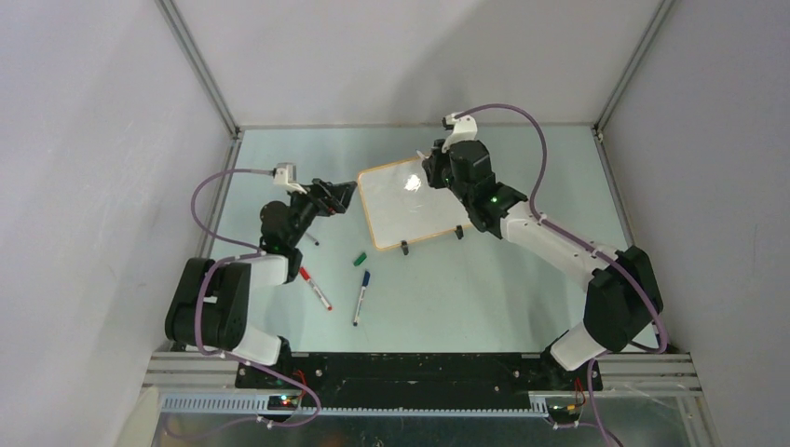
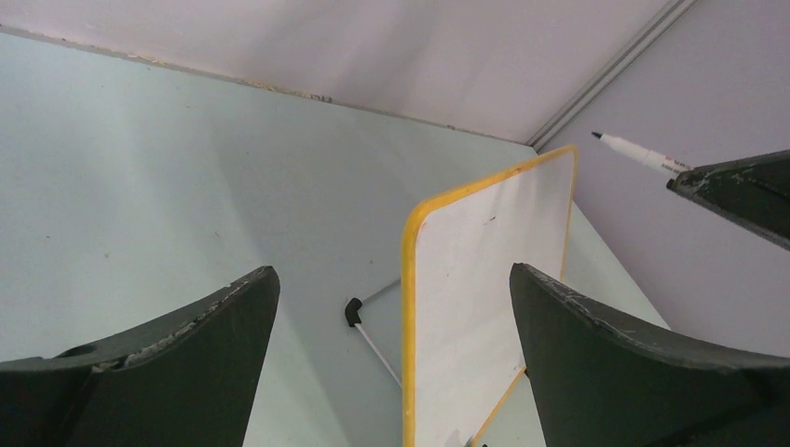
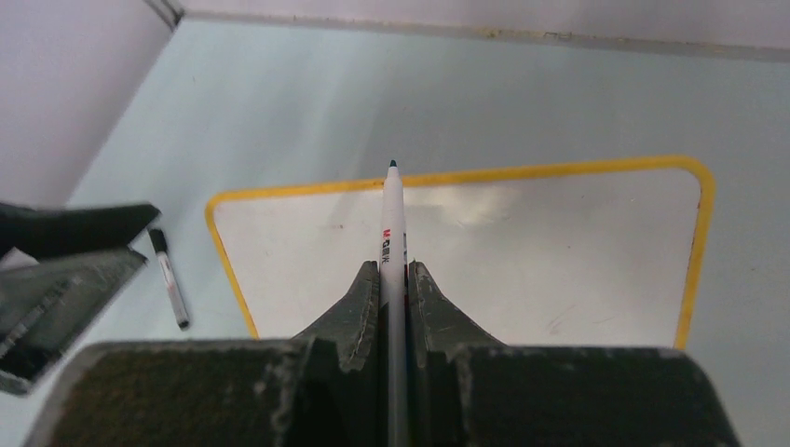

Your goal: Write a sentence on the whiteboard

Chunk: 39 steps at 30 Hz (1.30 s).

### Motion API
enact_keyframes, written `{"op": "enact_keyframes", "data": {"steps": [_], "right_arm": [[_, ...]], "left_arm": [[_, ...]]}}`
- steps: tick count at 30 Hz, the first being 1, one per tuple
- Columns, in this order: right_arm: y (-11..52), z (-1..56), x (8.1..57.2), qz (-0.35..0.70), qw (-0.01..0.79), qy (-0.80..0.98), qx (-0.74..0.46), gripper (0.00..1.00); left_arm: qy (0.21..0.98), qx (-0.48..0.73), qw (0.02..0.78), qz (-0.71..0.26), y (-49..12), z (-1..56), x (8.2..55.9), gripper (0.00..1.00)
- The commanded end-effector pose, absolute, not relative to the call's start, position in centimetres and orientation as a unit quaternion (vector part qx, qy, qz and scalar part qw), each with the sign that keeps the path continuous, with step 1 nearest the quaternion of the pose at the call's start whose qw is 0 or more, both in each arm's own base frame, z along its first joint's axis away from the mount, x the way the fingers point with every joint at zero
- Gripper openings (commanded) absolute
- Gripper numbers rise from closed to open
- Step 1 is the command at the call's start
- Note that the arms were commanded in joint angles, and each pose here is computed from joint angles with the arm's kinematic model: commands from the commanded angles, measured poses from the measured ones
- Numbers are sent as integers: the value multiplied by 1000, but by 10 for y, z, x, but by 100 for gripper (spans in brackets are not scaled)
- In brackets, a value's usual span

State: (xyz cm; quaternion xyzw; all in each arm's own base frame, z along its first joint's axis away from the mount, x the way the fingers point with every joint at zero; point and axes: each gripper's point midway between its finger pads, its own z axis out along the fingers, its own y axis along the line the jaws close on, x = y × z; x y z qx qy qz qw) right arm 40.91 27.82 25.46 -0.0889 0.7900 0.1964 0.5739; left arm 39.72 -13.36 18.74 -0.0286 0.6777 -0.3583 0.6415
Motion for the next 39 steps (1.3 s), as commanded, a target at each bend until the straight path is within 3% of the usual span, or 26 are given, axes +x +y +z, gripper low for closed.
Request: {"op": "enact_keyframes", "data": {"steps": [1, 10, 16, 21, 27, 39], "right_arm": [[273, 297, 413, 224, 617, 753, 39, 0], [269, 311, 391, 150, 656, 736, 78, 0], [299, 318, 381, 237, 624, 744, -16, 0], [317, 314, 359, 290, 594, 724, -197, 0], [304, 299, 365, 387, 558, 706, -201, 0], [309, 288, 371, 285, 605, 715, -206, 0]], "left_arm": [[655, -15, 651, -383, -143, 205, 399, 99], [652, -15, 645, -397, -147, 205, 401, 99], [653, -12, 646, -397, -147, 205, 400, 99], [658, -11, 637, -400, -150, 202, 403, 100], [656, -6, 637, -404, -151, 203, 403, 99], [679, -16, 622, -389, -150, 193, 409, 99]]}}
